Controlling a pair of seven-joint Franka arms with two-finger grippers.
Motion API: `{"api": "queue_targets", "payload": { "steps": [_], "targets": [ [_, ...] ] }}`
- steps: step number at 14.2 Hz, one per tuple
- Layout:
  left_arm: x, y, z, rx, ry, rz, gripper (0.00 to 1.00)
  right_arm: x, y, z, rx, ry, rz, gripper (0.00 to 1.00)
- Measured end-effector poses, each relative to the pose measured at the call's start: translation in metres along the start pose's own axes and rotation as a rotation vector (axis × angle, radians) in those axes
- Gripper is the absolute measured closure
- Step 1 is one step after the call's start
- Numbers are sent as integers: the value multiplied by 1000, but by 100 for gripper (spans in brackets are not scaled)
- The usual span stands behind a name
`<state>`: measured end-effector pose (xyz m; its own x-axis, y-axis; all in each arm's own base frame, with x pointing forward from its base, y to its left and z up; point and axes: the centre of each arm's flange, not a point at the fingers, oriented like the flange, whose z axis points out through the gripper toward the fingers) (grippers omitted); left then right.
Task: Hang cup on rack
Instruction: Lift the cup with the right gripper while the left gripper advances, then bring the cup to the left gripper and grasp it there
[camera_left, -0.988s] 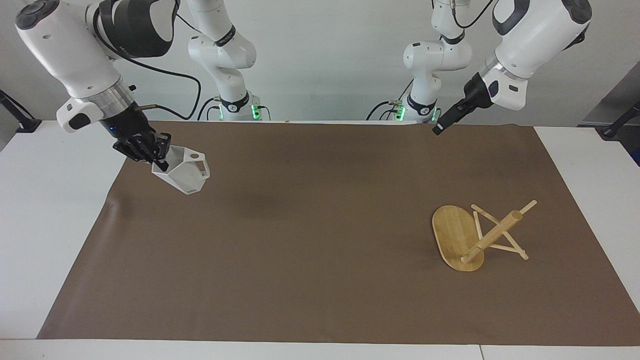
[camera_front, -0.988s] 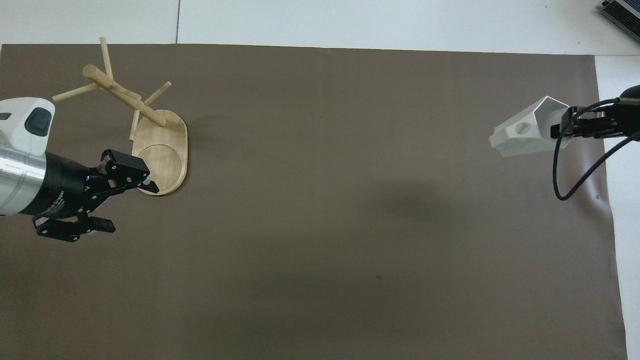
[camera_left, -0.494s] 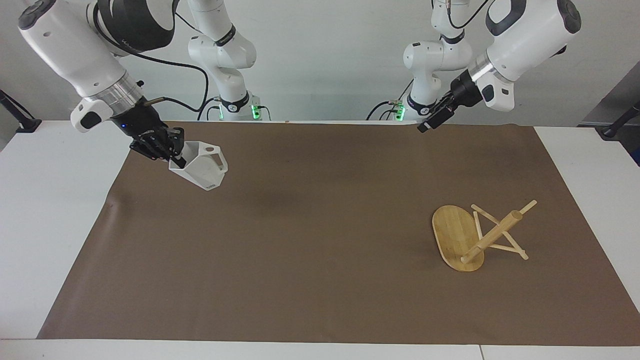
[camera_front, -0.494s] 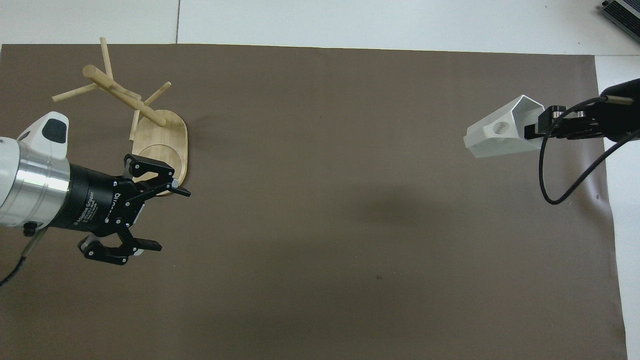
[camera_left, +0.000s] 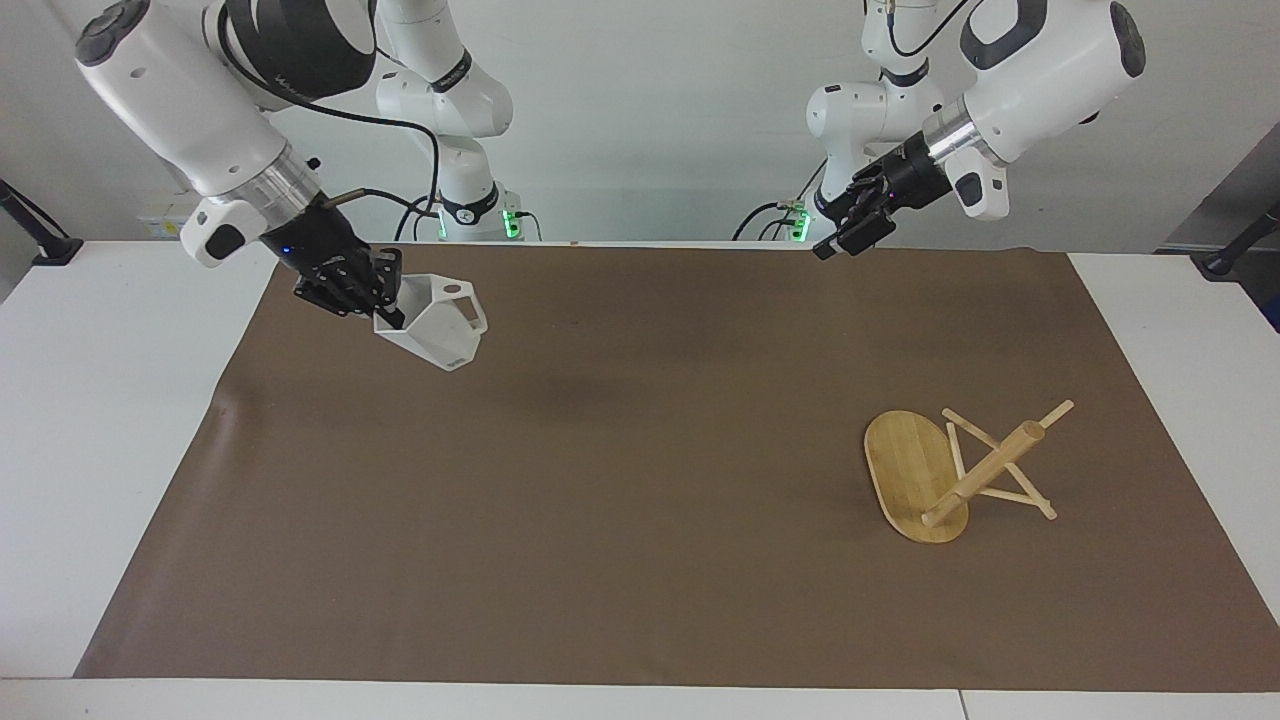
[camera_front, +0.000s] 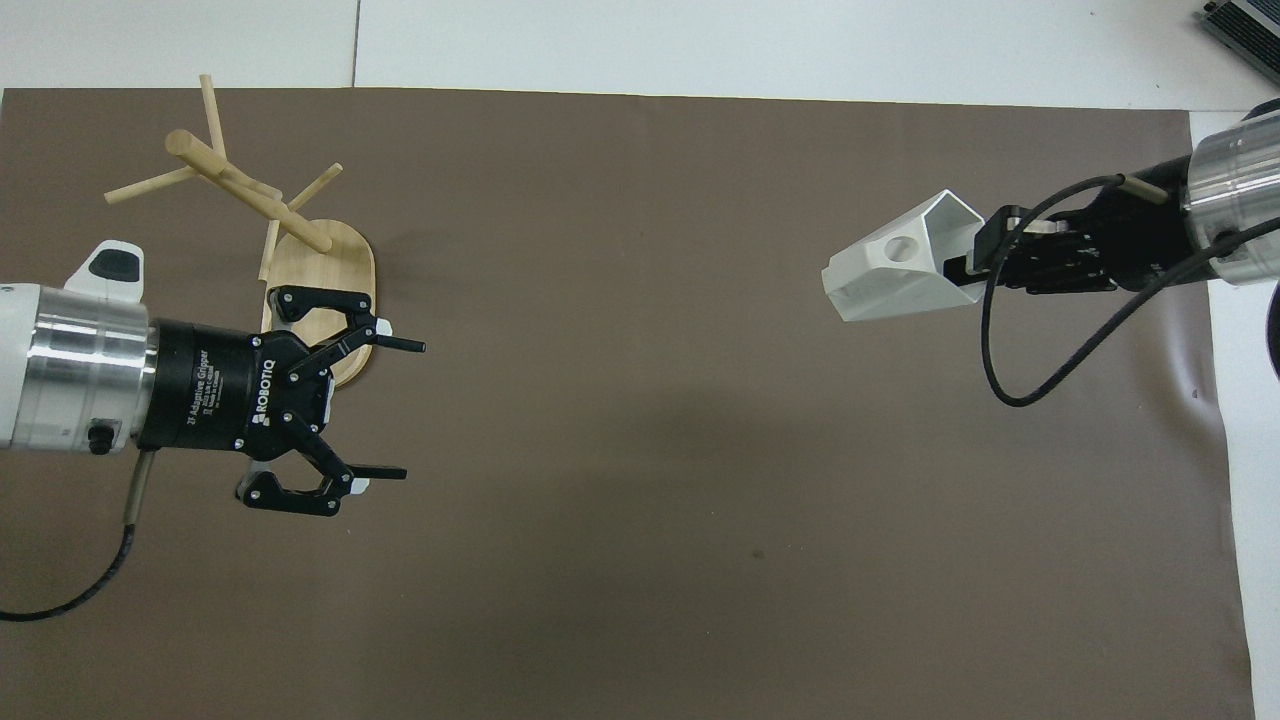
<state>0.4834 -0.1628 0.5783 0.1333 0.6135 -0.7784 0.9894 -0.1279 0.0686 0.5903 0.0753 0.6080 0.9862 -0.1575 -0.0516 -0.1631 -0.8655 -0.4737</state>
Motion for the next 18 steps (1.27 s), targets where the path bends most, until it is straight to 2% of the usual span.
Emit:
{"api": "queue_targets", "payload": {
  "steps": [3, 8, 13, 18],
  "targets": [
    [16, 6, 13, -75, -104, -85, 0, -7, -19, 7, 47, -23, 4, 91],
    [20, 23, 46, -134, -205, -168, 0, -18, -49, 19, 92, -49, -26, 91],
    [-10, 22, 94, -170, -218, -165, 0, -33, -95, 35, 115, -37, 19, 91],
    [-19, 25, 91, -192, -274, -184, 0, -43, -129, 52, 182, -6, 85, 91]
  ]
}}
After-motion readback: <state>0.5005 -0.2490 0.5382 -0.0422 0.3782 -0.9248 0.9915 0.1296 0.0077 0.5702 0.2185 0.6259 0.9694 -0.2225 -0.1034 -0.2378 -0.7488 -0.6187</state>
